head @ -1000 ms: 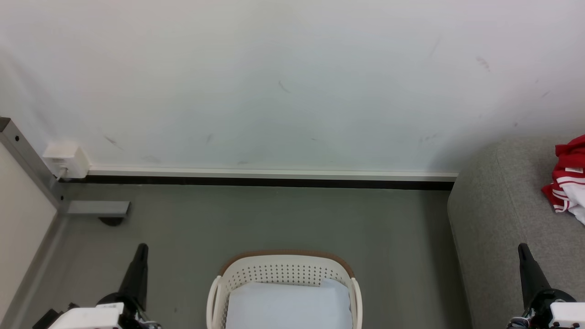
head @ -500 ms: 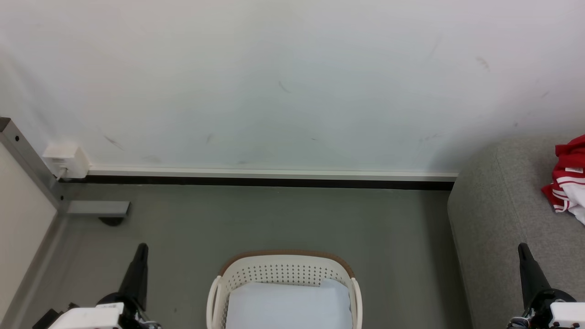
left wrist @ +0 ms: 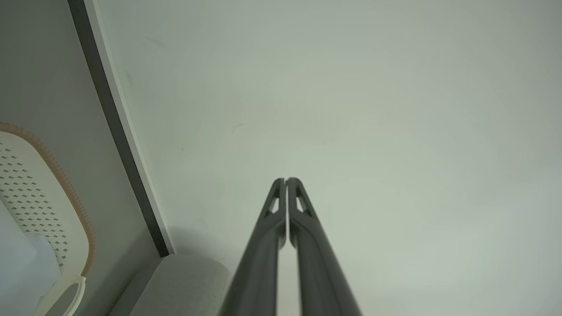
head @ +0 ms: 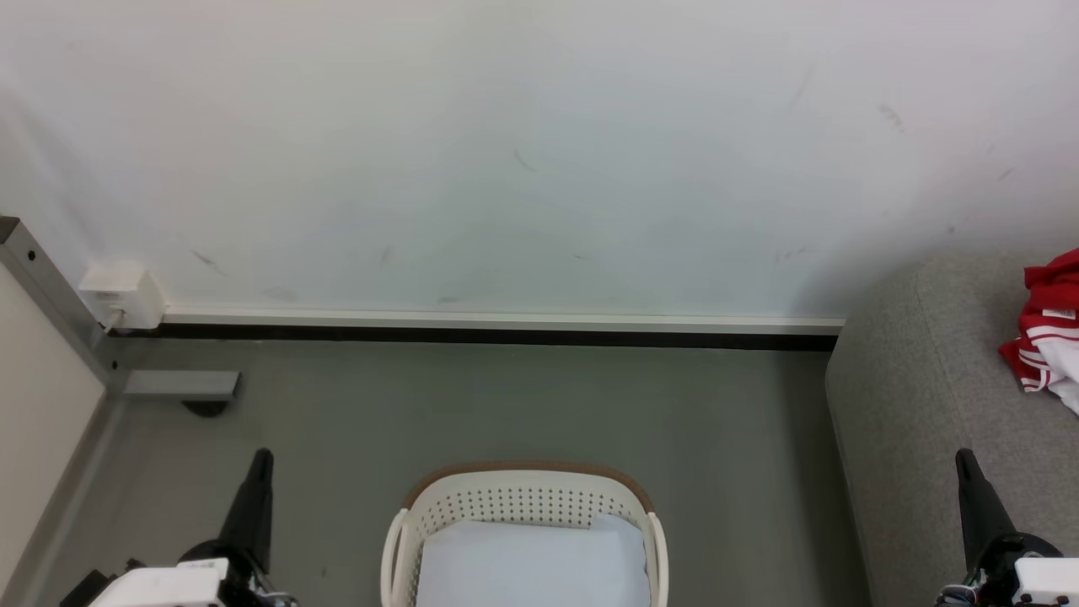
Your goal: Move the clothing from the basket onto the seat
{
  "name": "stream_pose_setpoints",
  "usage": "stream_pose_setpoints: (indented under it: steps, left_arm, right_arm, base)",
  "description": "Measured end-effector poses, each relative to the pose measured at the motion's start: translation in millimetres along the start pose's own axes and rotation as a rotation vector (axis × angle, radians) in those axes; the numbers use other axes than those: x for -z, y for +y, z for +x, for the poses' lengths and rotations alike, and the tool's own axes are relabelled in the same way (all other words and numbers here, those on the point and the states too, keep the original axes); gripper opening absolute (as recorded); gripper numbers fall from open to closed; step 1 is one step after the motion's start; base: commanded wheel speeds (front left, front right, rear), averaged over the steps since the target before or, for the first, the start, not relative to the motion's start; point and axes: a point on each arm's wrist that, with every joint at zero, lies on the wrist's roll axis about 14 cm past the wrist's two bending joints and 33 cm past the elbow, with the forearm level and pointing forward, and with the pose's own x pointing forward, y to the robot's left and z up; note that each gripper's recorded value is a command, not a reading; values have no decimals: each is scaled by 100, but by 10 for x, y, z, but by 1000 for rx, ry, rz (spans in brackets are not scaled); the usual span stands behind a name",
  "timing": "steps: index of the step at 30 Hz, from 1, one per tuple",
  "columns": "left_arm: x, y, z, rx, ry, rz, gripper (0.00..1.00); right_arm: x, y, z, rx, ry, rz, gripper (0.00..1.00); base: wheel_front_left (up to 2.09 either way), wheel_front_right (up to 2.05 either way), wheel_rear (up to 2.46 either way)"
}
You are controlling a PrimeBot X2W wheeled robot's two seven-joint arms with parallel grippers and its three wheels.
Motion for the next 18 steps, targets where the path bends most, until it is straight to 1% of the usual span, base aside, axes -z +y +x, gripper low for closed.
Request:
stream_pose_setpoints:
  steps: [18]
  left_arm:
    - [0,0,0,0,0,0,0]
  right_arm:
    - [0,0,0,0,0,0,0]
  base:
    - [0,0,0]
